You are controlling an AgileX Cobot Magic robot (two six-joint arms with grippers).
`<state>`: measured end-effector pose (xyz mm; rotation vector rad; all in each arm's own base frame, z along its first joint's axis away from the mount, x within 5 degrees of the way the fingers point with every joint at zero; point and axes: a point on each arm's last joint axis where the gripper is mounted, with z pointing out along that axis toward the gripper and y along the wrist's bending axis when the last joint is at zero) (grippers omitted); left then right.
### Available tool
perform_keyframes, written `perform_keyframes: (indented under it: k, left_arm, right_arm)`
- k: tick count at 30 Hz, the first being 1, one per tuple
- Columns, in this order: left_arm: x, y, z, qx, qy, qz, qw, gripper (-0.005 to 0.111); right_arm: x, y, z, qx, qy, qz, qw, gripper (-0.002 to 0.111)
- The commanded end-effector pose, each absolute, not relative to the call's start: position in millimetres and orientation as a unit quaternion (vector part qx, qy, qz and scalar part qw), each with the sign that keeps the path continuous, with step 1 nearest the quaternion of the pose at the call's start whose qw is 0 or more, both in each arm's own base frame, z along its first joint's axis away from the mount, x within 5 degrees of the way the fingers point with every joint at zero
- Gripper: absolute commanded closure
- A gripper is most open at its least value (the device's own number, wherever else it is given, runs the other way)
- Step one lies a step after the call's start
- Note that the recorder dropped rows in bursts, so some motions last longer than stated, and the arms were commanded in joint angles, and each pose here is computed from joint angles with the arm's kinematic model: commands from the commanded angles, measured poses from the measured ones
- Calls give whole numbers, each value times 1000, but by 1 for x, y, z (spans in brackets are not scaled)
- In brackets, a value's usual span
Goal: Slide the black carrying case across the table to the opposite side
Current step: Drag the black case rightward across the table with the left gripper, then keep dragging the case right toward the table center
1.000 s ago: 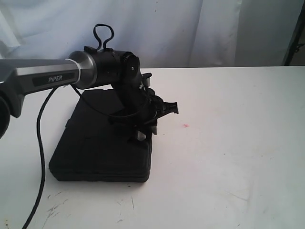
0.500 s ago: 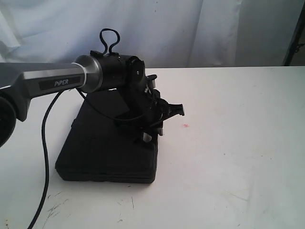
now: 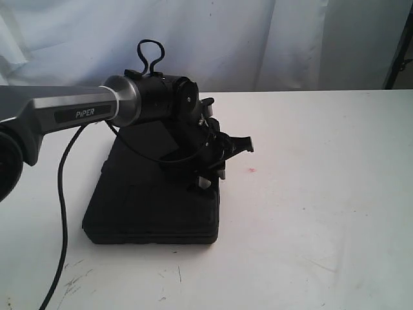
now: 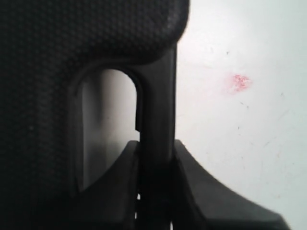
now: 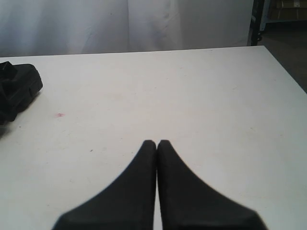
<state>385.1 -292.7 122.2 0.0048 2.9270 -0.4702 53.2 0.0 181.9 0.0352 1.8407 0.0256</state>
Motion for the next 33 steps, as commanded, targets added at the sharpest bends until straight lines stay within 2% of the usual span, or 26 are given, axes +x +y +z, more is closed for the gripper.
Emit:
perform_keyframes:
  k: [1, 15, 33]
  left_arm:
    - [385, -307, 135, -11, 973, -198, 117, 107]
    - [372, -321, 135, 12, 974, -196, 112, 107]
    - [377, -333, 134, -6, 960, -226, 164, 107]
  right_arm:
    - [53, 0, 182, 18, 792, 9, 610, 108]
    - [53, 0, 182, 18, 792, 9, 610, 108]
    - [53, 0, 182, 18, 792, 9, 610, 108]
